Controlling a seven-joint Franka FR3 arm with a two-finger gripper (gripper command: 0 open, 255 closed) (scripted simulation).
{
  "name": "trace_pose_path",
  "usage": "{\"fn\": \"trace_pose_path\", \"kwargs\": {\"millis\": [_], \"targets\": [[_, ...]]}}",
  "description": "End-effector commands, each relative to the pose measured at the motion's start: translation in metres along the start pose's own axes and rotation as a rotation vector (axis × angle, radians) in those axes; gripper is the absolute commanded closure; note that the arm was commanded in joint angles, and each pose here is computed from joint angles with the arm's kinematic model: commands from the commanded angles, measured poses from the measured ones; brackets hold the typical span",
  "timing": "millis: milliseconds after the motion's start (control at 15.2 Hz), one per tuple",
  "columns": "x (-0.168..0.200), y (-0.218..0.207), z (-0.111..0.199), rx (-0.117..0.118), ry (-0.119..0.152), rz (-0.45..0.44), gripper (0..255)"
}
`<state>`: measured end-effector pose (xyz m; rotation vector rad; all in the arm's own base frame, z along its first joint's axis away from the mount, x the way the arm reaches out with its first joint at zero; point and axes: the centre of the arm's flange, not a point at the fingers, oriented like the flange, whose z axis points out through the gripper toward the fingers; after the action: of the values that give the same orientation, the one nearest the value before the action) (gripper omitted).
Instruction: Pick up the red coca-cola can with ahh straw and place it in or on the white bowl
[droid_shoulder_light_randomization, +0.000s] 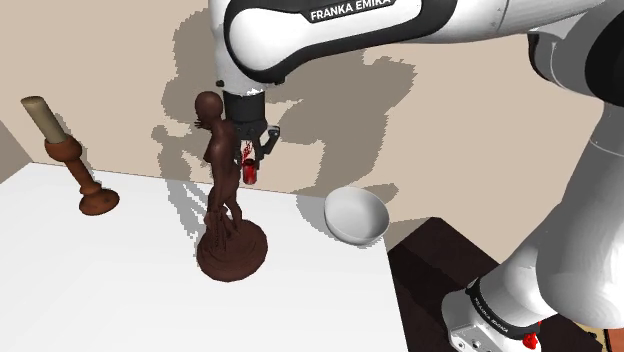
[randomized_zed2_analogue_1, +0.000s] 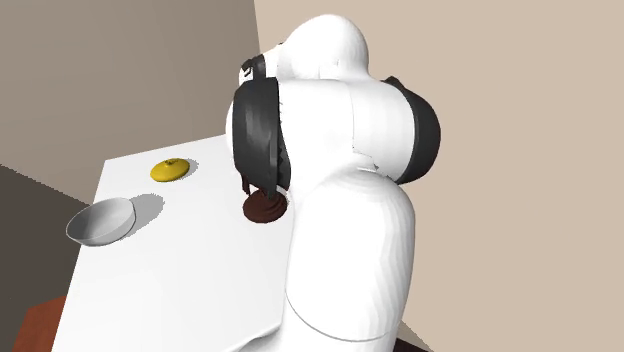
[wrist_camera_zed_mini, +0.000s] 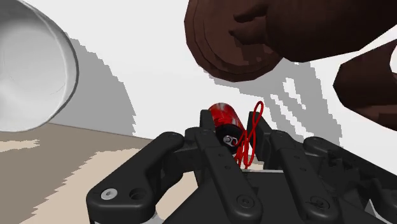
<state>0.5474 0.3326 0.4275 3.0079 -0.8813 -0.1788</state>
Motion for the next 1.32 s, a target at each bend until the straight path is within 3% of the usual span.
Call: {"fn": "trace_pose_path", "kwargs": {"millis": [0, 1254], "targets": [[-0.002, 0.014, -0.006, 0.0, 0.0, 0.0, 255], [-0.029, 0.263, -0.003, 0.0, 0.0, 0.0, 255]]}}
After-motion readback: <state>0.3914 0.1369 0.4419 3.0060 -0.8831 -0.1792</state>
